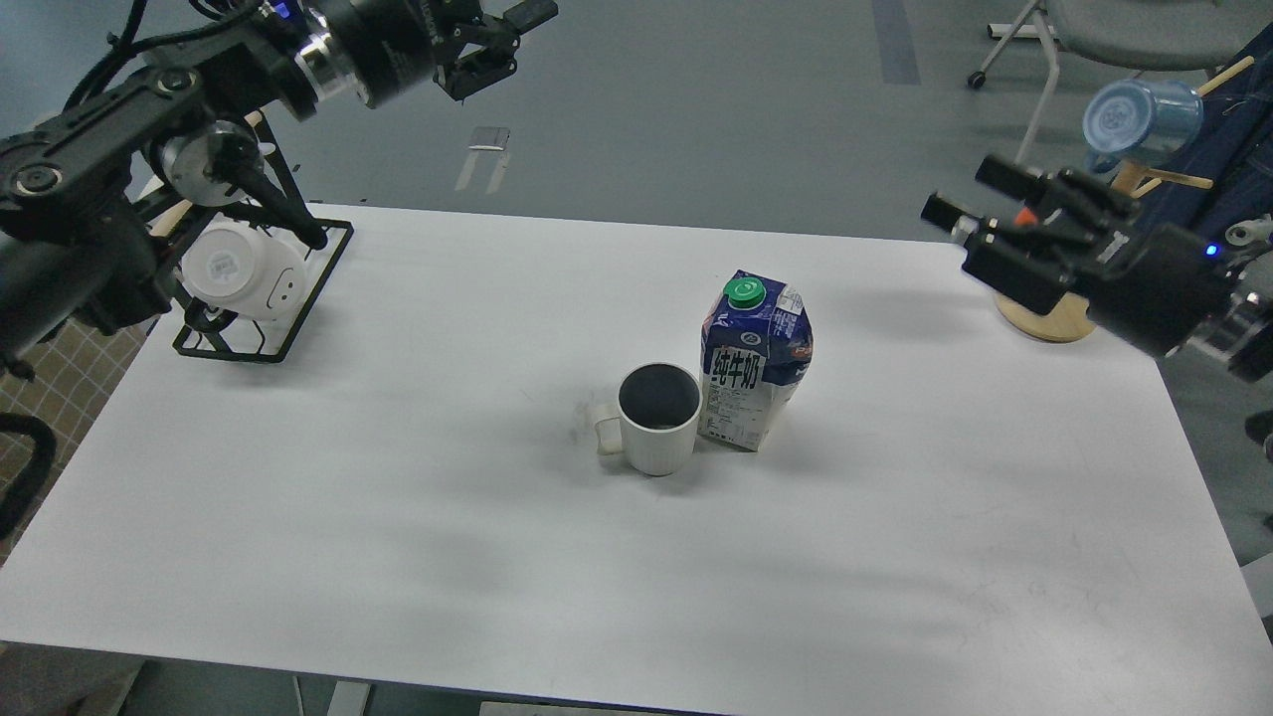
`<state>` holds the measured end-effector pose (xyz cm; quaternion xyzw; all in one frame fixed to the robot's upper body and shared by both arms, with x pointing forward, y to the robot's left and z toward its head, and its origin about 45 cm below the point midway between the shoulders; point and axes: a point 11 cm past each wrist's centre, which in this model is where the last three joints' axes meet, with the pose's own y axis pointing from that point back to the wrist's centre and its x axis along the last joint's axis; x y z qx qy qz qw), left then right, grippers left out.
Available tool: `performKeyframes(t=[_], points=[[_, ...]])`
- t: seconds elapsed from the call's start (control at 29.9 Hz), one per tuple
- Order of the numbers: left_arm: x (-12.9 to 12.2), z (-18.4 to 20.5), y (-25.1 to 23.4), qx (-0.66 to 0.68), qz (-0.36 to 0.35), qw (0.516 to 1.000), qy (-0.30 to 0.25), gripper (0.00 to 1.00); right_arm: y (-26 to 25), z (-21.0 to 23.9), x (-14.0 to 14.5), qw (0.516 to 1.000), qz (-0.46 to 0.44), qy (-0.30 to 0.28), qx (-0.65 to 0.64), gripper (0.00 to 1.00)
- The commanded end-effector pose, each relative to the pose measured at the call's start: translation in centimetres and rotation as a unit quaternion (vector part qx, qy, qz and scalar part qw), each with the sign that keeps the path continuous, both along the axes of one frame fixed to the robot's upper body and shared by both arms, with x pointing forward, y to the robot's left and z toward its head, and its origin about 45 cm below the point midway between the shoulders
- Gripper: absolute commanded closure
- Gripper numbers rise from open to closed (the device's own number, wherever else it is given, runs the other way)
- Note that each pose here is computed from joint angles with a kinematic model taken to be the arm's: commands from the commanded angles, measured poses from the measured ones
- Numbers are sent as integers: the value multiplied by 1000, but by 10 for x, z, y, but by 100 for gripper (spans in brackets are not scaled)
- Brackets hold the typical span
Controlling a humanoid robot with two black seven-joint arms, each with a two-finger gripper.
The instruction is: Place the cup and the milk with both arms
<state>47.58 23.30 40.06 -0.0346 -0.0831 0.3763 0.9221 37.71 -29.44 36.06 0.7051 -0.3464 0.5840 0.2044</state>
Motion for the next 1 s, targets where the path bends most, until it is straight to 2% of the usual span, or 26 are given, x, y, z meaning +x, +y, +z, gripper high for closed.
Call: performKeyframes(t=[0.0,0.1,0.23,0.33,0.47,0.77,0.84,0.97], points=[[1,4,2,-6,3,1000,-3,3,-9,43,25,996,-23,31,81,13],[5,3,6,-16,13,1000,-2,3,-3,65,59,982,-21,74,171,10],[14,-4,3,-35,25,999,6,2,-3,70,104,953,-42,106,281,0],[24,-12,-3,-58,45,997,14,2,17,69,142,931,-52,127,337,0],[36,-12,-9,-104,90,990,8,2,42,60,165,896,-50,173,405,0],[49,-50,-3,-98,128,986,51,2,90,26,171,832,-17,252,495,0],[50,-66,-2,-98,122,985,71,2,95,3,167,805,-14,278,524,0],[51,-82,7,-100,132,982,90,2,106,-21,161,787,-10,305,535,0]])
